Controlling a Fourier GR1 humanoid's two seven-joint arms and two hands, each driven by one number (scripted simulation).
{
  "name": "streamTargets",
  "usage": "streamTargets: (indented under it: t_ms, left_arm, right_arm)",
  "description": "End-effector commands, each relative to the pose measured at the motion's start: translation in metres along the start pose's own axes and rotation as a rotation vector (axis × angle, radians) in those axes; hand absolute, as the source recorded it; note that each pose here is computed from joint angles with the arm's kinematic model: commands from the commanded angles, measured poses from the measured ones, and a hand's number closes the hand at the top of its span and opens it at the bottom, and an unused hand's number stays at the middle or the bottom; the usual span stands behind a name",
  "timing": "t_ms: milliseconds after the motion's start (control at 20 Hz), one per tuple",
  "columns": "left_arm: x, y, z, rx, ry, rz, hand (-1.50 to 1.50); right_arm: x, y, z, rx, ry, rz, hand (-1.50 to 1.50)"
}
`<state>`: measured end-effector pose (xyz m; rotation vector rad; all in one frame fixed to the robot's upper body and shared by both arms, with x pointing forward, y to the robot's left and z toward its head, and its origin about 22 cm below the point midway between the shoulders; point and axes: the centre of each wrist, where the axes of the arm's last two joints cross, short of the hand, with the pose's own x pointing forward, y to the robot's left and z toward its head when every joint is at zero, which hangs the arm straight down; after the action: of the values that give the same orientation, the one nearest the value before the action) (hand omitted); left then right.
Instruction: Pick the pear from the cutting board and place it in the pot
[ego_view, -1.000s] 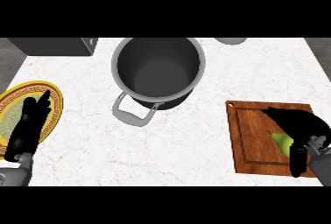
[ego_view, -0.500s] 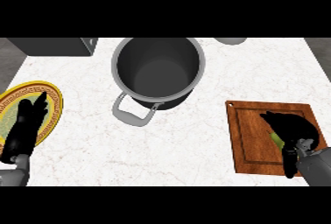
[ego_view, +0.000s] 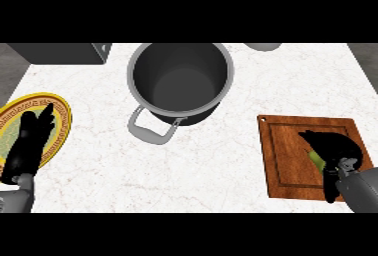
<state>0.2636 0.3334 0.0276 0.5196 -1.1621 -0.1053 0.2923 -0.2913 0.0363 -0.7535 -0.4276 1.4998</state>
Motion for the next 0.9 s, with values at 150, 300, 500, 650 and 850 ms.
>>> streamTargets:
  t_ms: [150, 300, 500, 650, 850]
  left_arm:
    - [0.01, 0.005, 0.009, -0.005, -0.004, -0.007, 0.0]
    - [0.004, -0.002, -0.004, -0.006, 0.011, 0.011, 0.0]
    - [-0.003, -0.007, 0.0, 0.011, 0.019, -0.01, 0.0]
    - [0.007, -0.011, 0.004, 0.01, 0.002, 0.003, 0.0]
    - [0.005, -0.015, 0.004, -0.002, 0.016, -0.008, 0.0]
  right_arm:
    - [-0.01, -0.004, -0.023, 0.02, -0.004, -0.018, -1.5]
    - [-0.016, 0.01, -0.026, 0.046, -0.013, -0.005, -1.5]
    - [-0.015, 0.026, -0.028, 0.048, 0.008, -0.018, 1.5]
    - [0.0, 0.01, -0.031, -0.033, -0.073, -0.012, 1.5]
    - [-0.015, 0.013, -0.033, -0.099, -0.088, 0.077, 1.5]
